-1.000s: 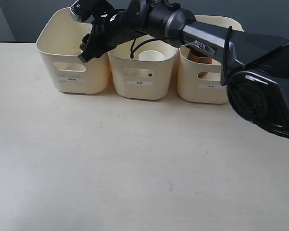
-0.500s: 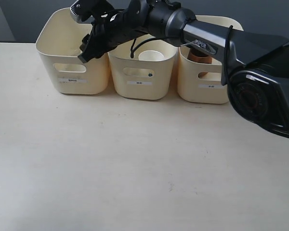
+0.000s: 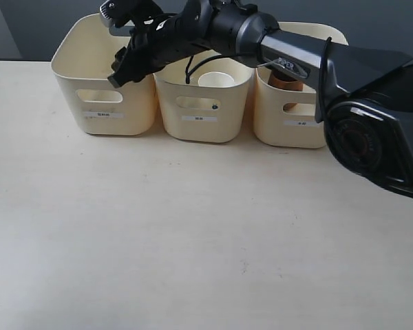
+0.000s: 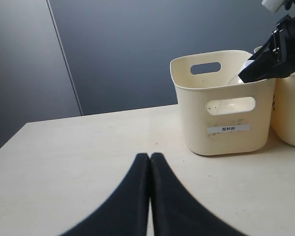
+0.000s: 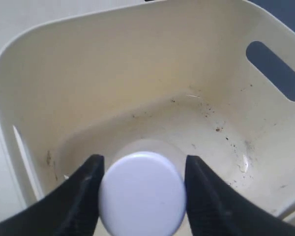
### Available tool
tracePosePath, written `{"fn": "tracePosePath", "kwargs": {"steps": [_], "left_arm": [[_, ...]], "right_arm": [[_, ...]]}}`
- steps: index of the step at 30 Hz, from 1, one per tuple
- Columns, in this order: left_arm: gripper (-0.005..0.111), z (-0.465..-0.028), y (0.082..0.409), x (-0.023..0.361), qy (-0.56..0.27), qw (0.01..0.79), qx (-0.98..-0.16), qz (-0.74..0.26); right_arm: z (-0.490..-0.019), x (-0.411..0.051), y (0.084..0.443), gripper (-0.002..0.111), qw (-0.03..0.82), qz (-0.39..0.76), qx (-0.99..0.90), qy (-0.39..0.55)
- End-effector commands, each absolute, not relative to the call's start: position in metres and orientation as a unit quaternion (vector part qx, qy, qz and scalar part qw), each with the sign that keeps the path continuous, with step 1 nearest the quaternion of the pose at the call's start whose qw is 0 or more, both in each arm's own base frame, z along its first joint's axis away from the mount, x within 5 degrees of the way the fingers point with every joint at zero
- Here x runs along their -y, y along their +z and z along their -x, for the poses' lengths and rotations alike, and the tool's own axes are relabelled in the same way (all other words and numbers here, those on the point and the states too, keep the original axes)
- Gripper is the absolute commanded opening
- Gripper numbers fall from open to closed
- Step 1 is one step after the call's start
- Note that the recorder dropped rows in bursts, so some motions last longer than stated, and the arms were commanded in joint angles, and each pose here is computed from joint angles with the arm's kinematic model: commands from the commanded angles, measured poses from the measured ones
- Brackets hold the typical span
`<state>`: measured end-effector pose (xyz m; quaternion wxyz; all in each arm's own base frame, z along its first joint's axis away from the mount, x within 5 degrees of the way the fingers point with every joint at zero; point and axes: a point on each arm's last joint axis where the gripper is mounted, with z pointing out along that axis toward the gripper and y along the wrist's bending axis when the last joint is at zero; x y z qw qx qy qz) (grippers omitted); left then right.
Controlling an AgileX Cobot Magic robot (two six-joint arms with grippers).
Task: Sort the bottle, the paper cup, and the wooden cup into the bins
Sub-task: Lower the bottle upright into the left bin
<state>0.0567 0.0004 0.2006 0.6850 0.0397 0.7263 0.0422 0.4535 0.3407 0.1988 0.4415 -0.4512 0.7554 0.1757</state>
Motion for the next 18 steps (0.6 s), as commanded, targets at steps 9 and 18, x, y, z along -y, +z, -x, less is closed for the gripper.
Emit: {"fn": "tracePosePath", "kwargs": {"steps": [9, 18], "left_arm": [[0.000, -0.056, 0.201, 0.000, 0.042, 0.689, -0.723, -0.039], [0.000, -0.056, 0.201, 0.000, 0.042, 0.689, -0.723, -0.039]], "right_arm": [[-0.448, -0.338, 0.222, 0.040, 0.441, 0.452, -0.751, 0.193], [-0.445, -0.338, 0.219, 0.061, 0.423, 0.459, -0.755, 0.200]]}}
